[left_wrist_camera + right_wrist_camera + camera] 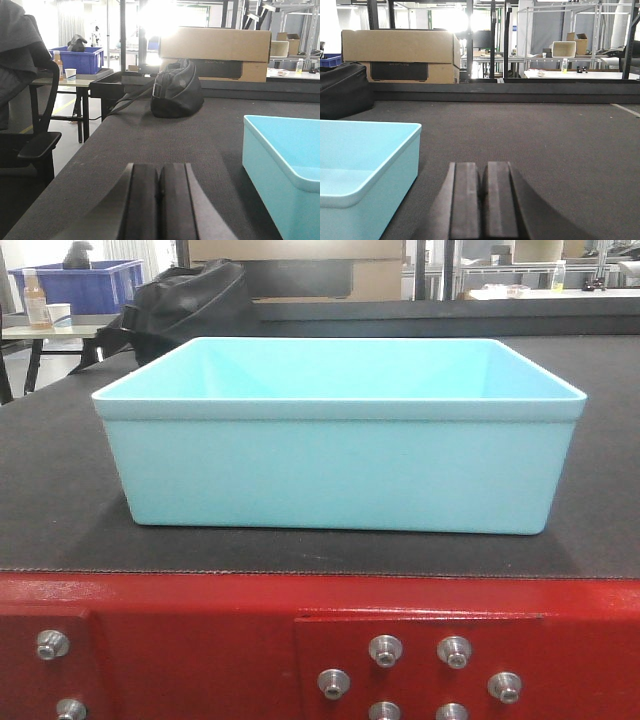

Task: Fetch blue bin and place on conveyor start

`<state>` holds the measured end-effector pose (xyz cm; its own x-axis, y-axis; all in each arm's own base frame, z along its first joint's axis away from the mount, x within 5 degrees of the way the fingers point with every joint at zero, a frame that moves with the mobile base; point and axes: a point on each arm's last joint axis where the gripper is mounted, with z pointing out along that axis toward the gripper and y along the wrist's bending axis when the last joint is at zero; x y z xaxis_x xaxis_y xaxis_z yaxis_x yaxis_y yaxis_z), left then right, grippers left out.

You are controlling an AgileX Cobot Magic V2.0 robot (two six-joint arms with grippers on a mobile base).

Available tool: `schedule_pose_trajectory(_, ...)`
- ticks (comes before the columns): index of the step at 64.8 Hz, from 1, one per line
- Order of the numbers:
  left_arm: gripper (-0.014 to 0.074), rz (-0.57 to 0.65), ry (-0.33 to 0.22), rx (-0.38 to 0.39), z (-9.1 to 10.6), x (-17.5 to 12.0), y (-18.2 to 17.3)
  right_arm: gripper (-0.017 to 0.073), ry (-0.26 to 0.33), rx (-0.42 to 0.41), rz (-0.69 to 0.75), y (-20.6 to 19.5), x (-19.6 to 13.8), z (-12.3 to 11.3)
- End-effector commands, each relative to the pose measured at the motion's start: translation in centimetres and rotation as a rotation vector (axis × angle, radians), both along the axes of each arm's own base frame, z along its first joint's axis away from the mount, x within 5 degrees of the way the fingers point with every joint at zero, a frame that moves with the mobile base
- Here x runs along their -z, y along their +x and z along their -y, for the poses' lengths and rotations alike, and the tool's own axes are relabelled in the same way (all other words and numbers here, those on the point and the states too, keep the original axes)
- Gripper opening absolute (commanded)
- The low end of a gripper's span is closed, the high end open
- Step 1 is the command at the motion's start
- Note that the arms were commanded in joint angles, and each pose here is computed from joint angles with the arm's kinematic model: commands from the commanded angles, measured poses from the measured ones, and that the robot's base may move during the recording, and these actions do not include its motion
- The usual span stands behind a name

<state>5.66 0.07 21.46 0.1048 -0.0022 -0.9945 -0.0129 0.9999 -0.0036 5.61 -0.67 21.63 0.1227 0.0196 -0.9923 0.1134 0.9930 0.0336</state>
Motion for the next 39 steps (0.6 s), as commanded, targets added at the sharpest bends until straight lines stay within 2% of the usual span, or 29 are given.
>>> schedule_pose_trajectory(1,-0.0111,0.025,-0.004,-0.002,-0.01,-0.25,-0.09,-0.0162,-0.008,0.001,0.035,-0.11,-0.31,-0.01)
schedule_pose_trajectory(39,-0.0111,0.025,-0.004,-0.002,-0.01,-0.25,-0.09,-0.0162,-0.008,0.001,0.035,-0.11,-0.31,-0.01)
